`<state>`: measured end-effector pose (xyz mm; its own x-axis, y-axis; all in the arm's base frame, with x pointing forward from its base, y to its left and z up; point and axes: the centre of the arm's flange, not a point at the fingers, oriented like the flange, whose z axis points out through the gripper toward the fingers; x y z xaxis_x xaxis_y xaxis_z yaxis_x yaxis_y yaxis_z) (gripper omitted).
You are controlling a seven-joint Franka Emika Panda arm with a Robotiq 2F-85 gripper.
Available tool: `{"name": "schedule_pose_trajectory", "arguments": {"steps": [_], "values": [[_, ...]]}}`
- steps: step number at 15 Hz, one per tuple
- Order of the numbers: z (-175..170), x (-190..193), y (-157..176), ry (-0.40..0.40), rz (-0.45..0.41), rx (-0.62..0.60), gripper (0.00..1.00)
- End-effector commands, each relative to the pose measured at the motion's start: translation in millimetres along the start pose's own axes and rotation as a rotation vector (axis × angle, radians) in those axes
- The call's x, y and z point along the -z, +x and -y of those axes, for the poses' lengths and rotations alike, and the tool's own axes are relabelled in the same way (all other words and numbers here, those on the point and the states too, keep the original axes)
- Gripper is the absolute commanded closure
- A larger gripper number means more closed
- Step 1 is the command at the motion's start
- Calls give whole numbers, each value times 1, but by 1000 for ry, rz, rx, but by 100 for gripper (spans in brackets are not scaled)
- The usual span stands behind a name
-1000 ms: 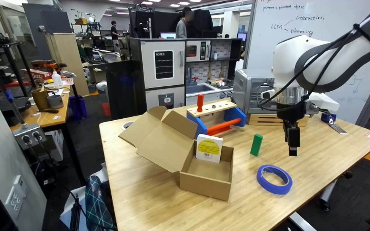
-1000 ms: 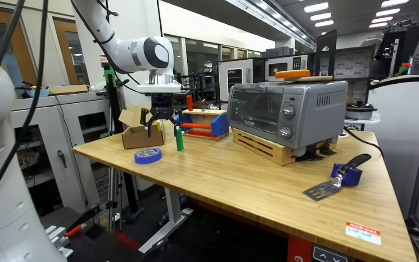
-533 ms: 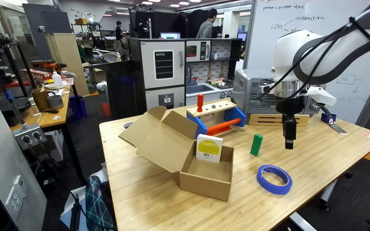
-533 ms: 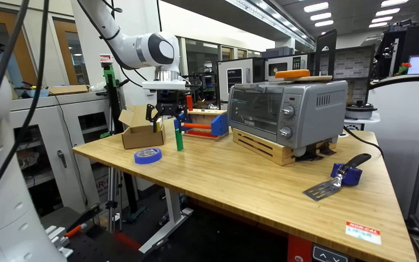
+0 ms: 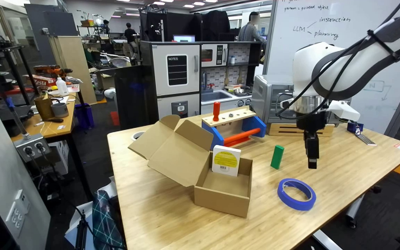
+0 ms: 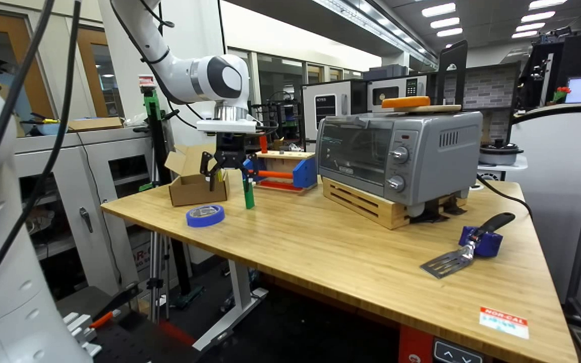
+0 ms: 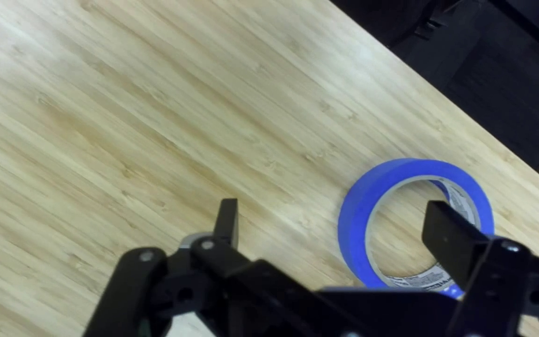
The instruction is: Pick up the masking table and put it in the carton box
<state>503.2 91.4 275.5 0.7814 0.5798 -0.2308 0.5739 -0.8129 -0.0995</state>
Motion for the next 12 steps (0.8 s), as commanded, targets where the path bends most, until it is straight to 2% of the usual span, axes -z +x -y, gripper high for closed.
{"name": "schedule_pose_trajectory", "arguments": {"steps": [1,6,12], "values": [[9,2,13,9,19,26,0],[21,-5,31,31,18,75,0],[27,-26,49,115,28,97,0]]}}
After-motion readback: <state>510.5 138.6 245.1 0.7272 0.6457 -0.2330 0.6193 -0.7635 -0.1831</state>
